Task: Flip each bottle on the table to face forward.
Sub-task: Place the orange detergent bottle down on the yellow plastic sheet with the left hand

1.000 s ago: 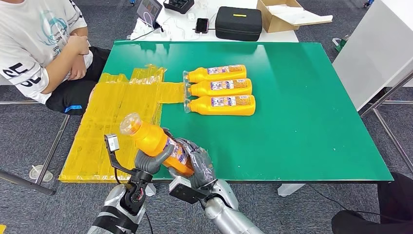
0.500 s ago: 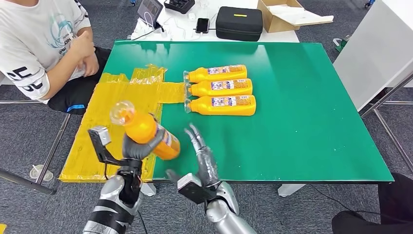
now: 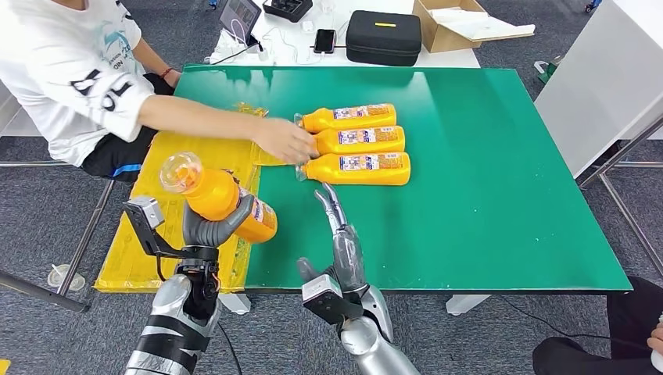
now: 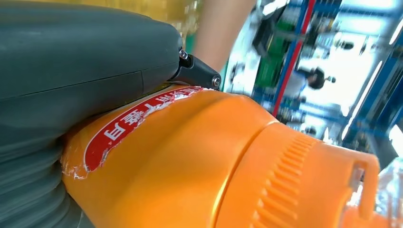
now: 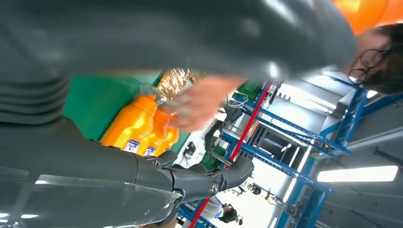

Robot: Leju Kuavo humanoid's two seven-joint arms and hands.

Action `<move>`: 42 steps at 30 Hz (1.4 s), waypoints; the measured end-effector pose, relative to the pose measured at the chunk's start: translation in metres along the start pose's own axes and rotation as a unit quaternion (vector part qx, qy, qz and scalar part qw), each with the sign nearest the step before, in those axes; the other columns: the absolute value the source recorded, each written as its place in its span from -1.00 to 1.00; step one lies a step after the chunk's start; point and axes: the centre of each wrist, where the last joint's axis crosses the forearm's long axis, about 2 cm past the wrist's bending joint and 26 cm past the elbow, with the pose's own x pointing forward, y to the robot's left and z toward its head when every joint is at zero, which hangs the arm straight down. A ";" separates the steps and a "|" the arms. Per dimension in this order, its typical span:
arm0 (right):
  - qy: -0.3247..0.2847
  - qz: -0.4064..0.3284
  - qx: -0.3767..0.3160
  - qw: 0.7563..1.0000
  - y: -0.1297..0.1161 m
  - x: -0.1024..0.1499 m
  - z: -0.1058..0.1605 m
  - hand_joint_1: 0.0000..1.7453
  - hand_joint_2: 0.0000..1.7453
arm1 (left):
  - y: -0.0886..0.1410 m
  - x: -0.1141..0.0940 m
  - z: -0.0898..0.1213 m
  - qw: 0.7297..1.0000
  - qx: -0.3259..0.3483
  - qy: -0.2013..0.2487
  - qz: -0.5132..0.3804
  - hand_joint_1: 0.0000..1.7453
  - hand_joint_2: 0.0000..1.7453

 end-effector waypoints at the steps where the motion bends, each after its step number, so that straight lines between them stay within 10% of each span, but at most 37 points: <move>1: -0.002 -0.005 -0.011 1.000 -0.001 0.001 0.000 -1.00 -1.00 | 0.001 0.001 -0.001 1.000 0.010 -0.008 -0.020 1.00 1.00; 6: -0.012 -0.035 -0.070 0.997 -0.013 0.013 -0.004 -1.00 -1.00 | 0.017 0.017 -0.019 0.967 0.062 -0.076 -0.235 1.00 1.00; 11: -0.037 -0.063 -0.112 0.991 -0.022 0.028 -0.018 -1.00 -1.00 | 0.039 0.036 -0.055 0.828 0.009 -0.154 -0.539 1.00 1.00; 19: -0.057 -0.095 -0.081 0.991 -0.021 0.033 -0.024 -1.00 -1.00 | 0.089 0.021 -0.069 0.663 -0.222 -0.048 -0.713 1.00 1.00; 28: -0.051 -0.100 -0.066 0.992 -0.020 0.029 -0.019 -1.00 -1.00 | 0.148 0.021 -0.047 0.628 -0.281 0.062 -0.723 1.00 1.00; 42: -0.047 -0.101 -0.050 0.992 -0.018 0.027 -0.016 -1.00 -1.00 | 0.175 0.021 -0.029 0.620 -0.286 0.161 -0.713 1.00 1.00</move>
